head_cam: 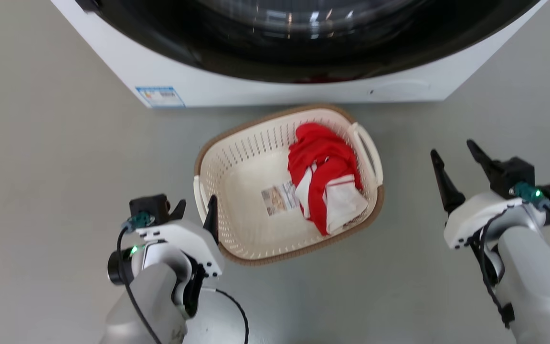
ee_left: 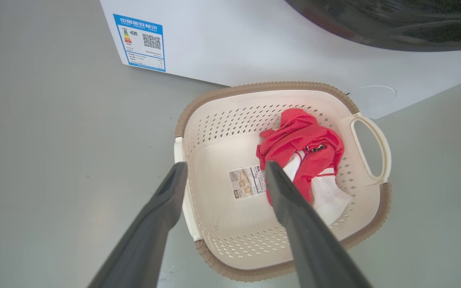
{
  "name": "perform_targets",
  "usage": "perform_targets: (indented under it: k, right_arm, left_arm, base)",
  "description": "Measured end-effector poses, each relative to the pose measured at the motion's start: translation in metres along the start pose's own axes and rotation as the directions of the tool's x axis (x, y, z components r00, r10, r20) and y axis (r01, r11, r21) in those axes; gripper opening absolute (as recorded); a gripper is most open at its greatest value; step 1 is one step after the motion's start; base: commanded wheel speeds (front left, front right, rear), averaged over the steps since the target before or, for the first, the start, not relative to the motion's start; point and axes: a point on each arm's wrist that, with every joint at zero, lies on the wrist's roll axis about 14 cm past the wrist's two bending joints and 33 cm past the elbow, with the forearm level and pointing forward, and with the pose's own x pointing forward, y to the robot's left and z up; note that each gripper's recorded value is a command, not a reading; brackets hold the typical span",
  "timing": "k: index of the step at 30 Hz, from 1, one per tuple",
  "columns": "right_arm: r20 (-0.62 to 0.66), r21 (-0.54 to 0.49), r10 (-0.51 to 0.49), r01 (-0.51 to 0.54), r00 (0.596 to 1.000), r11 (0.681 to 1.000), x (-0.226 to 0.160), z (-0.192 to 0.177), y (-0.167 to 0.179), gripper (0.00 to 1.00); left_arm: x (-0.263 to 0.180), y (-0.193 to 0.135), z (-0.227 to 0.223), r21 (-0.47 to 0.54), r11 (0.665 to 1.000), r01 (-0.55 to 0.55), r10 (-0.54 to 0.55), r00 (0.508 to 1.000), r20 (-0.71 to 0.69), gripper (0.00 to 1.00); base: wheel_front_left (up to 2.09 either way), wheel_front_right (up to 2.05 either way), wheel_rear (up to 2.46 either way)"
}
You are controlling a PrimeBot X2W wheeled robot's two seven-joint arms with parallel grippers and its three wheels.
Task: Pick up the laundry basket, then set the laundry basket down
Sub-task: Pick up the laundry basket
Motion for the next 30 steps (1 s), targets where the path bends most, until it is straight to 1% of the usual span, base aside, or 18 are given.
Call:
perform_targets:
  k: [3,8,17,30]
  right_arm:
    - [-0.024,0.000,0.009,-0.009,1.000,1.000,0.013,-0.009,0.001,1.00]
    - [-0.048,-0.003,0.025,-0.026,0.999,1.000,0.032,-0.020,0.003,1.00]
    - [-0.092,-0.009,0.052,-0.053,0.994,0.999,0.058,-0.044,0.007,1.00]
    - [-0.134,-0.001,0.094,-0.095,0.987,0.995,0.071,-0.068,0.022,1.00]
  left_arm:
    - [0.011,0.002,-0.008,0.017,1.000,-0.006,0.007,0.999,-0.033,1.00]
    - [0.027,0.009,-0.021,0.012,0.999,-0.038,0.039,0.996,-0.081,1.00]
    - [0.047,0.018,-0.048,0.031,0.998,-0.062,0.066,0.984,-0.164,1.00]
    - [0.056,0.033,-0.065,0.032,0.993,-0.109,0.114,0.970,-0.216,1.00]
  base:
    - [0.00,0.00,0.00]
    - [0.00,0.00,0.00]
    - [0.00,0.00,0.00]
    - [0.00,0.00,0.00]
